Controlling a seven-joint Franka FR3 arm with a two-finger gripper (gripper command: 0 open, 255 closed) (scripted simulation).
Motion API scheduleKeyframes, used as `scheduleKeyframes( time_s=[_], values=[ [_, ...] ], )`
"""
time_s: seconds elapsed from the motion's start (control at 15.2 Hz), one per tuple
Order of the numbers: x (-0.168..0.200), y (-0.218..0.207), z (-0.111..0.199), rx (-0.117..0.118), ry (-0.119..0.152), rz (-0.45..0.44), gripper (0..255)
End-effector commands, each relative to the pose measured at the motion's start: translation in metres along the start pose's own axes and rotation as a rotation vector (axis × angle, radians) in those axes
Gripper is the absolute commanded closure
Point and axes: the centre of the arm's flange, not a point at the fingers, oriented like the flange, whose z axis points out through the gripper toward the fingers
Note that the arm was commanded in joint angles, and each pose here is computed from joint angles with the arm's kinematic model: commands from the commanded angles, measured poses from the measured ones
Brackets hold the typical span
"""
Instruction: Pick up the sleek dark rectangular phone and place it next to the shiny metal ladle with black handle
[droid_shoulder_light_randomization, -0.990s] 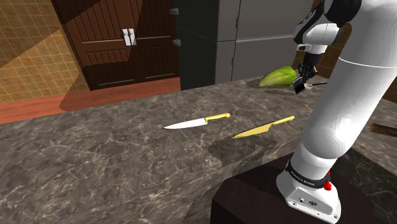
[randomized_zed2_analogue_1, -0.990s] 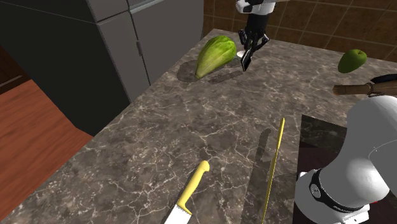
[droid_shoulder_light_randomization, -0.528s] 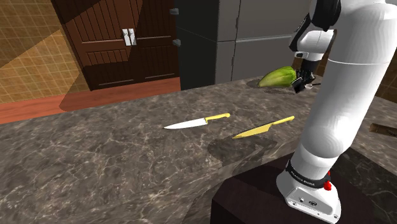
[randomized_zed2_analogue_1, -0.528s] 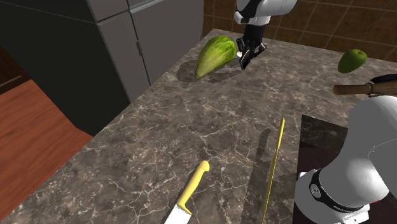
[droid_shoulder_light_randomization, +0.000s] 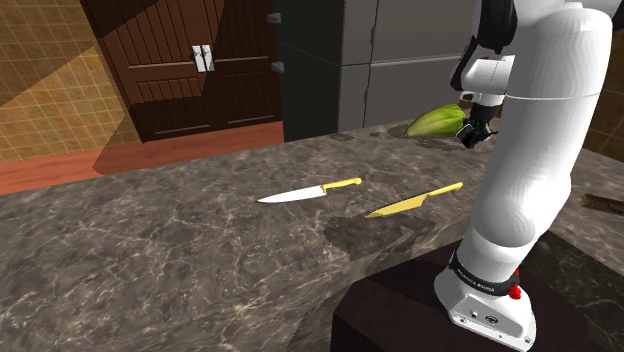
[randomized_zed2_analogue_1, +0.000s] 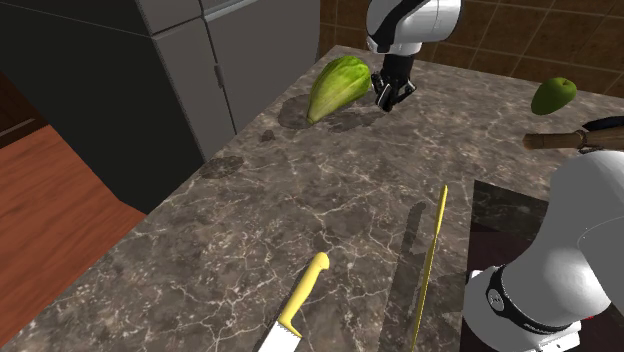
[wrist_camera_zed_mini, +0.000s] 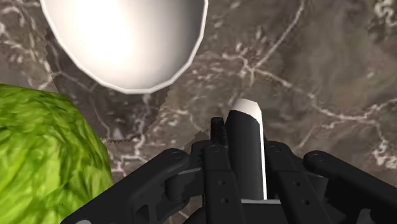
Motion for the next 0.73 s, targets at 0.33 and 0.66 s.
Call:
scheduleKeyframes(
  time_s=[0.33, 0.66],
  values=[
    [0.002, 0.001, 0.002, 0.005, 0.002, -0.002, 0],
    [0.002, 0.0, -0.01, 0.005, 0.002, -0.002, 0]
  ],
)
